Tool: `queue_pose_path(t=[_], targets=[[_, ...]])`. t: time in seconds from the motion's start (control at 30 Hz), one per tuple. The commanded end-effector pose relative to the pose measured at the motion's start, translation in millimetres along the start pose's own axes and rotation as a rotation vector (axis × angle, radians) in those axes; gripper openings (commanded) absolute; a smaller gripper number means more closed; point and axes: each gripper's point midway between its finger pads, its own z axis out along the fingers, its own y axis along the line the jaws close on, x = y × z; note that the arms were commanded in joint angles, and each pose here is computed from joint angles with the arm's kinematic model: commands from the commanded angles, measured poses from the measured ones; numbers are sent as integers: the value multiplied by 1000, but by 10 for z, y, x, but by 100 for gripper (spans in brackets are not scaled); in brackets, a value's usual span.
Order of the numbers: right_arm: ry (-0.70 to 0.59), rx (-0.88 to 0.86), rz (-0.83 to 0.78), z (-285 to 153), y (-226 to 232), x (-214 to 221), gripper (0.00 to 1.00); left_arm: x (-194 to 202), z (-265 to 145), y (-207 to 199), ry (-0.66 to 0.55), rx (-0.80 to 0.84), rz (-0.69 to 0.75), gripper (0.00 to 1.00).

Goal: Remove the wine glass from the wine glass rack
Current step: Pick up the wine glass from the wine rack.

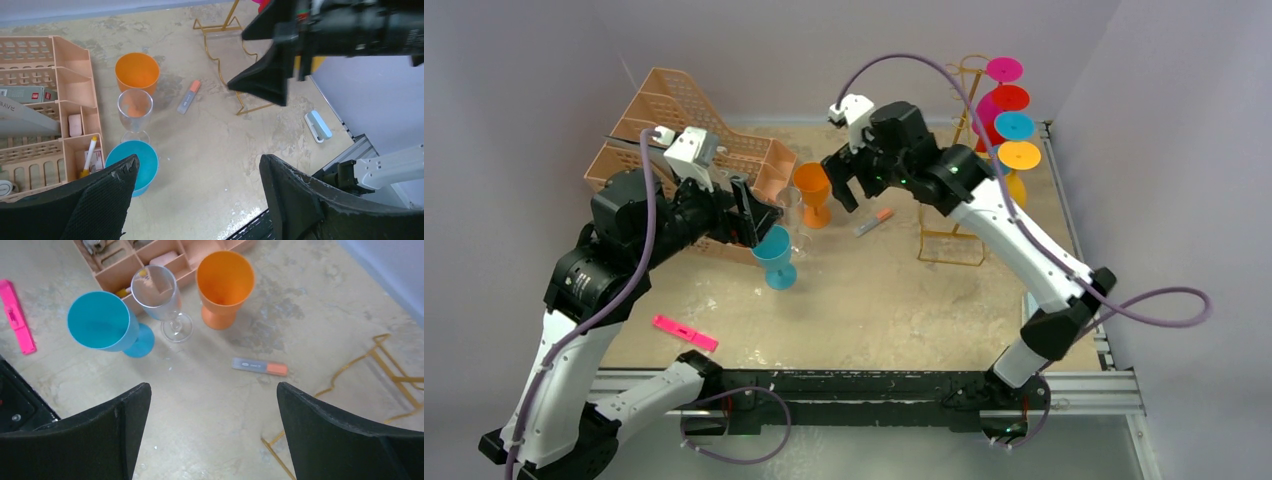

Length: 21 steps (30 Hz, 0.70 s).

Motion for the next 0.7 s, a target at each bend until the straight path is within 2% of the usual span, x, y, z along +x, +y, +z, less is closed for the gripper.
queue_pose_path(t=[0.0,0.13,0.2,0.27,0.43,0.67], targets=[[-97,155,16,-634,-283,-179,97,-56,21,-2,-16,-2,-5,89],[-87,440,45,-1067,-755,67,99,-24,25,-37,3,19,-1,89],[-118,530,50,-1301,-914,126,99,-21,39,-42,6,25,4,89],[-151,565,92,-1525,-1011,145,99,-32,56,-65,8,36,8,89],[-113,681,299,-1939,-1441,392,99,-8,92,-117,29,66,3,89],[-60,714,640,-2232,-1875,723,99,-2,146,-159,40,90,-7,89]])
